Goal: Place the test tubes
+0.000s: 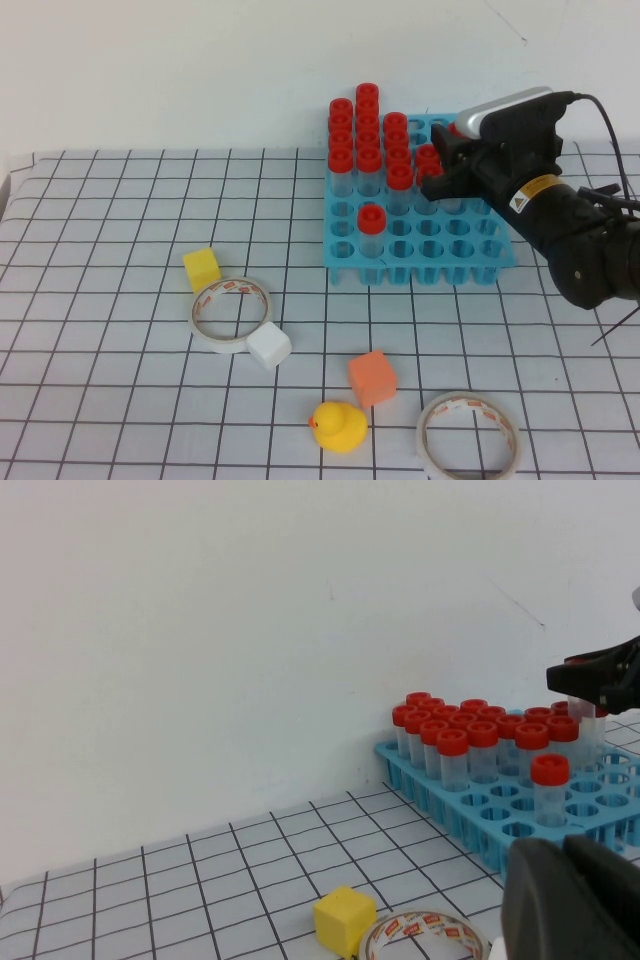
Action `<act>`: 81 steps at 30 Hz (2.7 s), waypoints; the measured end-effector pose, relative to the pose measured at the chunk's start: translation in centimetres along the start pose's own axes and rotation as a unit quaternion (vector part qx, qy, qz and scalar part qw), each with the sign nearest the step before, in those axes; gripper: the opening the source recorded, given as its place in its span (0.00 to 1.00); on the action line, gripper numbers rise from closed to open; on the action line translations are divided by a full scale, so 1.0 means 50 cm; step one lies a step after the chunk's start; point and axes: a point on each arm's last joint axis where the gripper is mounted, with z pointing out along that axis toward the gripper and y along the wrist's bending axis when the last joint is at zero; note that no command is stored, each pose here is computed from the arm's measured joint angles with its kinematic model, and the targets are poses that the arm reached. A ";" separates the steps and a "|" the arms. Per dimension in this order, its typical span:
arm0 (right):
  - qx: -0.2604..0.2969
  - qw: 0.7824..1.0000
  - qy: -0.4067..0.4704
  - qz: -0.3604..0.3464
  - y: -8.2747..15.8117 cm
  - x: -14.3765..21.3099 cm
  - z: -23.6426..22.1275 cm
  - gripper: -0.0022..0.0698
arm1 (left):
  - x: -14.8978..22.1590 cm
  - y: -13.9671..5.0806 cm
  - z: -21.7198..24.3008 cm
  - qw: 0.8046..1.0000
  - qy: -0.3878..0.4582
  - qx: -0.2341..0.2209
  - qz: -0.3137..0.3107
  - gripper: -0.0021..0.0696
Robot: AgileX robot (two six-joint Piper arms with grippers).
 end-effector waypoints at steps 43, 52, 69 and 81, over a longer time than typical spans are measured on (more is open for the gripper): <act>0.016 0.999 0.024 0.013 -0.005 0.031 -0.017 0.41 | 0.000 0.000 0.000 1.000 0.000 0.000 0.000 0.03; 0.011 0.999 0.031 0.008 -0.003 0.033 -0.017 0.41 | 0.000 0.000 0.000 1.000 0.000 0.000 0.000 0.03; 0.011 1.000 0.019 0.019 -0.006 -0.076 -0.081 0.58 | 0.000 0.000 0.000 1.000 0.000 0.000 0.000 0.03; -0.042 0.998 -0.044 -0.026 0.013 -0.254 -0.401 0.04 | 0.000 0.000 0.000 1.000 0.000 0.000 -0.001 0.03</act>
